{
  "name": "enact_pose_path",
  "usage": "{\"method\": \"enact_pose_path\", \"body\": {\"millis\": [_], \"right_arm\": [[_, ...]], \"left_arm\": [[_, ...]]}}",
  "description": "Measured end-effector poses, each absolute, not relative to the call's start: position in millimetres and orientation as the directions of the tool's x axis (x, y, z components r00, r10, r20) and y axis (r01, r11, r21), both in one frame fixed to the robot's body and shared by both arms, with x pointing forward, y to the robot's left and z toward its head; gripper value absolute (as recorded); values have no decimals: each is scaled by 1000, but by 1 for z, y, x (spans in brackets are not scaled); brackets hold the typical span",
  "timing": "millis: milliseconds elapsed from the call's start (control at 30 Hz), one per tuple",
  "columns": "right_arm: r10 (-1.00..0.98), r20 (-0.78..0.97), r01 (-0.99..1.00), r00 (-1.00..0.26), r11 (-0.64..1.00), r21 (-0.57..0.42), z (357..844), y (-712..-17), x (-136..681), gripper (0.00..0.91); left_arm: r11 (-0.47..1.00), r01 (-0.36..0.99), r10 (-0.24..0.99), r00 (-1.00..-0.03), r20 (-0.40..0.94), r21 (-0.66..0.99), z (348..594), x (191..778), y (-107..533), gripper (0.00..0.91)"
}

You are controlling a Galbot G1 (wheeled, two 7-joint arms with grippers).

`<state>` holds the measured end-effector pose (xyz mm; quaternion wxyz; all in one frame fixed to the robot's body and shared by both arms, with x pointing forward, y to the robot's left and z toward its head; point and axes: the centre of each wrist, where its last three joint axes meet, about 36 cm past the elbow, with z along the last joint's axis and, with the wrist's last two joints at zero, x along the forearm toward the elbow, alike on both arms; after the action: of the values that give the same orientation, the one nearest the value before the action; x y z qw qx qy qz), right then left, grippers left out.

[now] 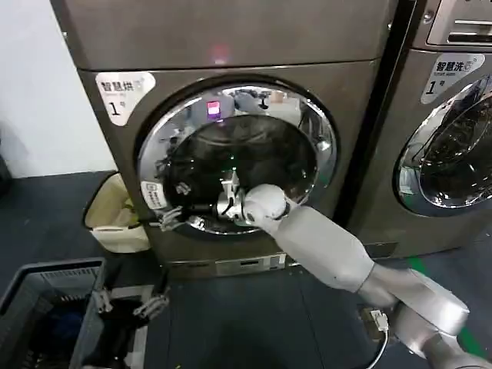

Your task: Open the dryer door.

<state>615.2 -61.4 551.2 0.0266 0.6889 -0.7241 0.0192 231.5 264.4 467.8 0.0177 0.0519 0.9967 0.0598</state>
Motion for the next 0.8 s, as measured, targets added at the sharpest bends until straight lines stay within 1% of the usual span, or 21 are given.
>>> {"method": "enact_pose_path", "body": {"millis": [200,533,667,800], "right_arm": [[-998,60,-1000,15,-15,6,555,-73,608,907],[-990,41,-991,133,-132,22,556,-98,587,907],[-983,34,-984,178,-177,30,555,-113,576,907],[-971,25,-971,238,-238,28,554,-128,567,907]], "left_arm": [[989,112,114,-993,-17,100,474,228,290,907],[990,42,44,-999,-17,132,483,235,337,907],[987,35,40,-999,-27,154,486,241,354,907],[982,54,64,-997,-49,180,490,250,368,907]]}}
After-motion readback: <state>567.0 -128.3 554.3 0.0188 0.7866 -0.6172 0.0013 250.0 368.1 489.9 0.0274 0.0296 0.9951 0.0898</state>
